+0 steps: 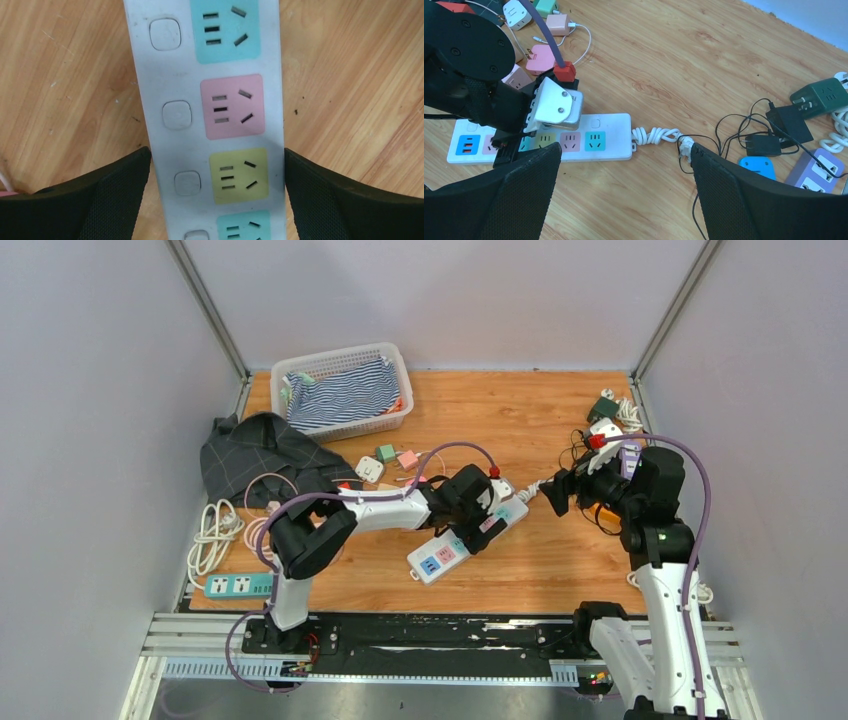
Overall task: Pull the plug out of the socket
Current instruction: Move the socket to the center of the board.
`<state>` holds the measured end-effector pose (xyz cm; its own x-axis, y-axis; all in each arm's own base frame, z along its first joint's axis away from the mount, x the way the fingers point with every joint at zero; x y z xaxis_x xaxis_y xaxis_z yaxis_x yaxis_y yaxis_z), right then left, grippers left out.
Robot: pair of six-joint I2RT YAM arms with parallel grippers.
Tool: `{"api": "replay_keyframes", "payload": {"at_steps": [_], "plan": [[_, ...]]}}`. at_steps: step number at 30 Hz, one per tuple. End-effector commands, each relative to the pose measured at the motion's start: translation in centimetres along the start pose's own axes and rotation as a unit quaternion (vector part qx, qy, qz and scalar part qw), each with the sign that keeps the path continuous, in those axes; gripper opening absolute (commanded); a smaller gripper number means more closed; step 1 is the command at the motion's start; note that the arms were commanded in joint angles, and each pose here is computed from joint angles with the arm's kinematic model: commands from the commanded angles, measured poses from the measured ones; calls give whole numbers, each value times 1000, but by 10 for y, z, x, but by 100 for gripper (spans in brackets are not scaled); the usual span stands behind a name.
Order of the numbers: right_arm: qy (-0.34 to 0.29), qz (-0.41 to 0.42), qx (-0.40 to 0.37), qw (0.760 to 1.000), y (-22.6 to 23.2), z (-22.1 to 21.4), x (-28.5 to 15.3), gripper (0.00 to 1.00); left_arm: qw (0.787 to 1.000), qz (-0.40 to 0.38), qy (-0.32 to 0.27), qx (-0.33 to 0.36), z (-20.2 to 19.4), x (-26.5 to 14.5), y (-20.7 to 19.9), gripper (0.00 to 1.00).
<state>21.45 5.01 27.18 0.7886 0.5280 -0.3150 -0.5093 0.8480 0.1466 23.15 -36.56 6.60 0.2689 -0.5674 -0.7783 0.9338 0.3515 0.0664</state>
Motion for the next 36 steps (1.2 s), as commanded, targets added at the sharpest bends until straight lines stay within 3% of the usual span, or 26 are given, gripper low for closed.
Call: {"api": "replay_keyframes", "payload": {"at_steps": [1, 4, 7, 9, 14, 18, 25, 31, 33, 36], "plan": [[0, -13, 7, 1000, -5, -3, 0, 100, 999, -15, 28, 11, -9, 4, -8, 99], [1, -12, 6, 1000, -5, -3, 0, 100, 999, 0, 43, 8, -10, 9, -4, 84], [1, -12, 6, 1000, -5, -3, 0, 100, 999, 31, 40, -1, 0, 11, 8, 52], [1, -13, 5, 1000, -5, -3, 0, 100, 999, 46, 23, -17, 10, 10, 20, 38], [0, -16, 3, 1000, -5, -3, -1, 100, 988, 76, -35, -130, 33, 11, 78, 19], [0, -17, 3, 1000, -5, -4, -2, 100, 967, 110, -66, -221, 46, 21, 132, 13], [-1, -22, 3, 1000, -6, -4, -2, 100, 927, 228, -66, -292, 50, 25, 206, 19], [-2, -25, 3, 1000, -6, -4, -3, 100, 926, 233, -86, -286, 57, 9, 216, 64], [-2, -26, 3, 1000, -6, -4, -3, 100, 928, 223, -106, -278, 66, -5, 213, 74], [-2, -28, 3, 1000, -7, -5, -3, 100, 932, 202, -151, -260, 84, -36, 204, 81]]}}
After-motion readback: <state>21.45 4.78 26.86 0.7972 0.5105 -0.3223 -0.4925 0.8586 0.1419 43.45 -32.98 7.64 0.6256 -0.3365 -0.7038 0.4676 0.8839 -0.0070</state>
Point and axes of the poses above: each gripper's point midway between its finger pads, its own x axis out along the fingers, its own y axis along the line the jaws close on, z = x × y, the point moved 5 cm from there along -x, back along the fingers, and after that the axes turned 13 degrees about x, right-handed, at the moved point
